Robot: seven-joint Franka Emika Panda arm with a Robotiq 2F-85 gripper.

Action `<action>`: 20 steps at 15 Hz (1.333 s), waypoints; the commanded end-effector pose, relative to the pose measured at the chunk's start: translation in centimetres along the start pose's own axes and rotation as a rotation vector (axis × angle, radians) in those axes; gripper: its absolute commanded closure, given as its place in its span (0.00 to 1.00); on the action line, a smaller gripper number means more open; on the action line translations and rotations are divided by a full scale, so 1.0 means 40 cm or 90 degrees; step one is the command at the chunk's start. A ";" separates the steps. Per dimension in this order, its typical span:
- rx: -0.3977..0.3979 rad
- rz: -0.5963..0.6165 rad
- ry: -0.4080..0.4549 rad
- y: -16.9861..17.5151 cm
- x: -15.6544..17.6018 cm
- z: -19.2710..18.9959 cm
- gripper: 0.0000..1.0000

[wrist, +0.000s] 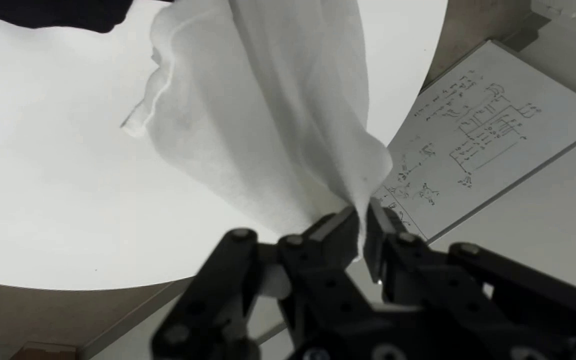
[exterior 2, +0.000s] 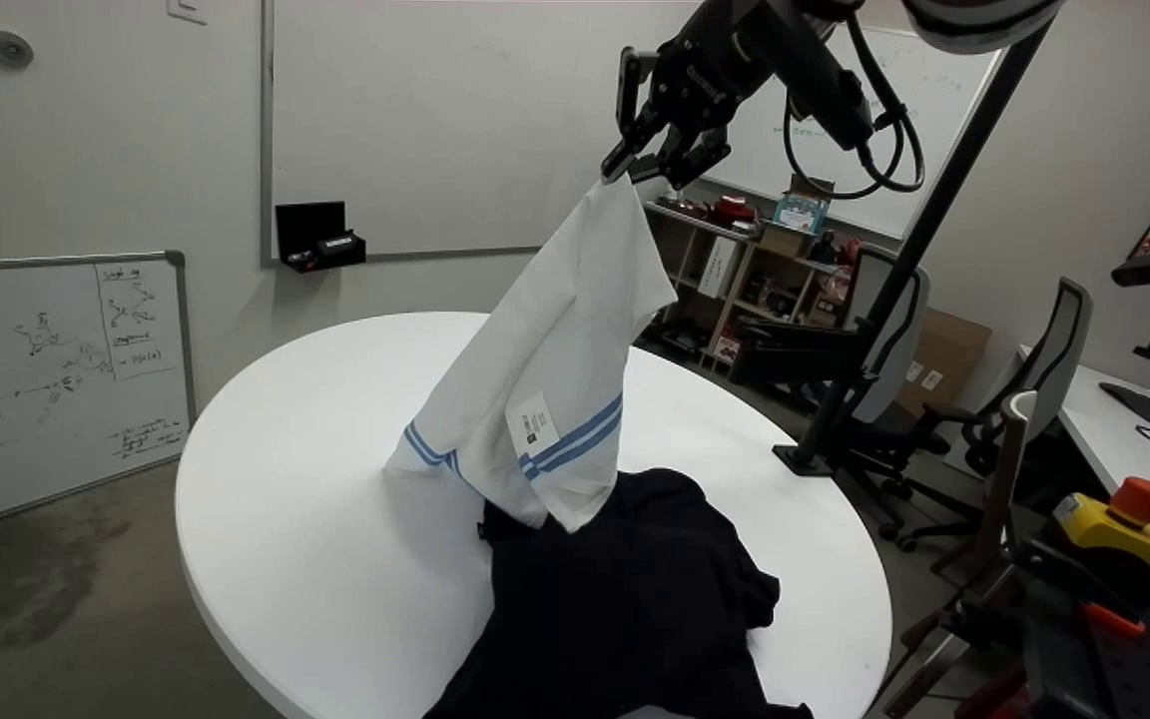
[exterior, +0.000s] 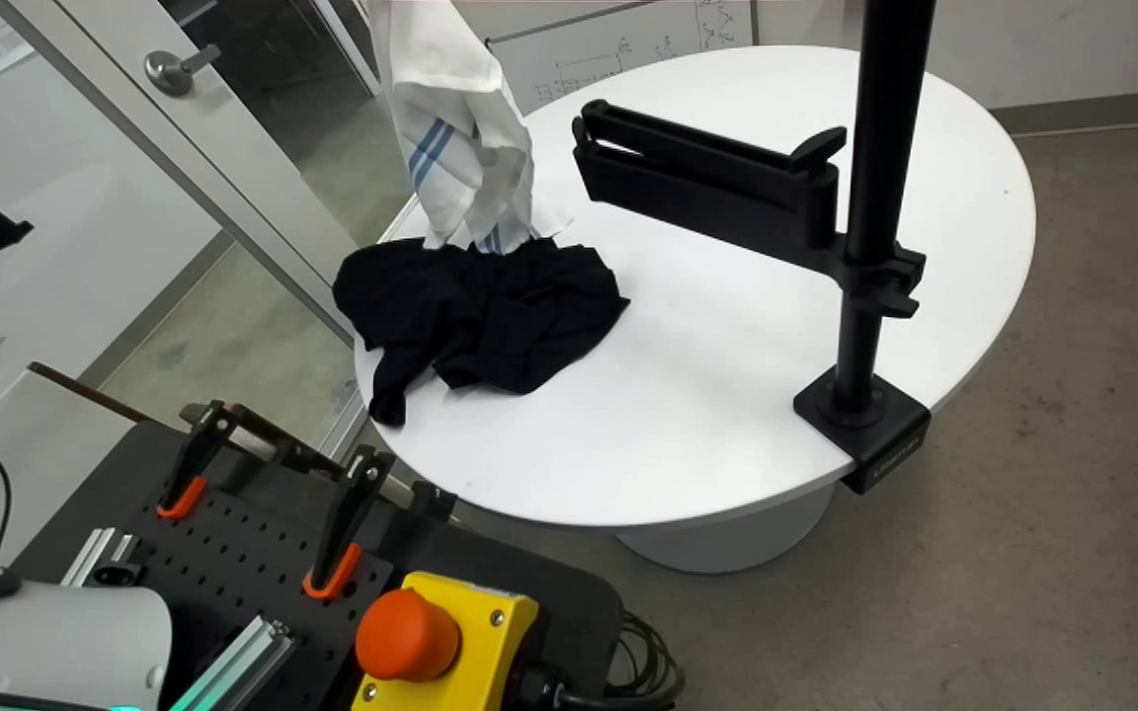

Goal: Put the white towel on the table

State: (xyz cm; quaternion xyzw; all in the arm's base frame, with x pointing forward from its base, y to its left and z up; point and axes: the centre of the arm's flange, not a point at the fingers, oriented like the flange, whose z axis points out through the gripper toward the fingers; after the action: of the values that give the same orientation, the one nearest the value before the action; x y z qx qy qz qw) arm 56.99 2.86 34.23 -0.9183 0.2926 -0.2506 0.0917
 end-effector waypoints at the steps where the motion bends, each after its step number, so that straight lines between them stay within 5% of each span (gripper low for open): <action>1: -0.022 -0.012 0.016 -0.052 0.003 0.069 0.99; 2: -0.030 -0.016 0.015 -0.053 -0.002 0.082 0.78; 3: -0.036 -0.020 0.013 -0.055 -0.006 0.093 0.68; 12: -0.051 -0.032 -0.016 -0.051 -0.062 0.143 0.04; 20: -0.036 -0.016 -0.039 -0.057 -0.089 0.133 0.00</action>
State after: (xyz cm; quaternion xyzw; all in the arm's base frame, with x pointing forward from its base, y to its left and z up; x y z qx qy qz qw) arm 58.35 6.90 28.93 -0.9312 0.2853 -0.2150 0.0720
